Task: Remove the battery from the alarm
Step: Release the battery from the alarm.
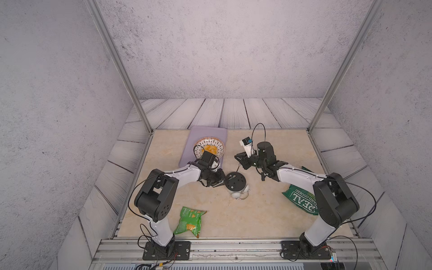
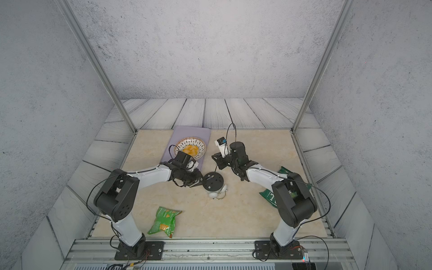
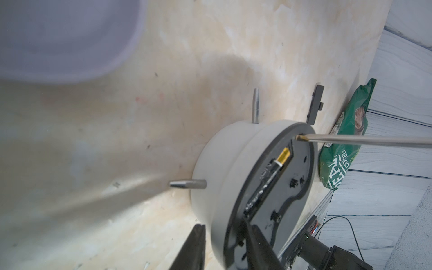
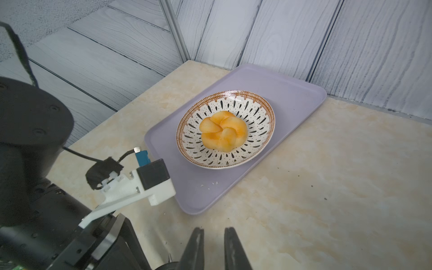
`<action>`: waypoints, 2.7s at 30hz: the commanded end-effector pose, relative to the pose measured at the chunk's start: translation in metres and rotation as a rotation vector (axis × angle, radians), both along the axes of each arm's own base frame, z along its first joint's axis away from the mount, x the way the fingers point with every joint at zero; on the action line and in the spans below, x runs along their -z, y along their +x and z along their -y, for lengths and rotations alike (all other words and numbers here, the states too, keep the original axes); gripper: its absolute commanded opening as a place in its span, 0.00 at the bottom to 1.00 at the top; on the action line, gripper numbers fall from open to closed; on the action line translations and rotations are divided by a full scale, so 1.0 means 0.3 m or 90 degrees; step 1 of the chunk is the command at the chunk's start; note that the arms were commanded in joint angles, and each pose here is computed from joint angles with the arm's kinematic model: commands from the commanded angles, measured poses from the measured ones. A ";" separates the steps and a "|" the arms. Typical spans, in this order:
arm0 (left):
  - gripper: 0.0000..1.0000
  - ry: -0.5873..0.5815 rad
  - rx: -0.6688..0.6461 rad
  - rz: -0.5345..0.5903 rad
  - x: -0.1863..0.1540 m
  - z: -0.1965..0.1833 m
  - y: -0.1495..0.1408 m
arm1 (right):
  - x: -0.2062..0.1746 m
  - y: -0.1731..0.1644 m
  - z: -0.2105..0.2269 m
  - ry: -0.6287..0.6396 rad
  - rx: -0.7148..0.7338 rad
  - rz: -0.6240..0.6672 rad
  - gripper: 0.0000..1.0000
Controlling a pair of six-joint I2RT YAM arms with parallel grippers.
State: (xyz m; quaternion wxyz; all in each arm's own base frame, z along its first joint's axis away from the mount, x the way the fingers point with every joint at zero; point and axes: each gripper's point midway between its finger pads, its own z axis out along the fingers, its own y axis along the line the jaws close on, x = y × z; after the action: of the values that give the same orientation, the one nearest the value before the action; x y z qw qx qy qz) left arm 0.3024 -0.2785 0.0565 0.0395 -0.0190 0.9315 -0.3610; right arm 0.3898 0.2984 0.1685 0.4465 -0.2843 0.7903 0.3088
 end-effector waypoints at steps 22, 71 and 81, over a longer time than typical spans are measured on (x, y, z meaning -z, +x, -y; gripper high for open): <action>0.24 0.037 0.019 -0.002 0.040 -0.010 0.022 | 0.024 -0.083 0.016 -0.029 -0.030 -0.003 0.00; 0.45 0.122 0.061 0.154 -0.173 -0.109 0.015 | -0.209 -0.026 0.282 0.334 0.100 -0.119 0.00; 0.58 0.103 0.107 0.132 -0.140 -0.038 -0.021 | -0.122 -0.095 0.259 0.069 0.110 -0.100 0.00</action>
State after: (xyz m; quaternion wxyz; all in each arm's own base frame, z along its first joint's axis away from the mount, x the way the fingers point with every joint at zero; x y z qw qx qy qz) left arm 0.2975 -0.2628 0.1056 0.1249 0.0984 0.9469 -0.2794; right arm 0.3740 0.2155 0.2168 0.4310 -0.1068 0.7995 0.4044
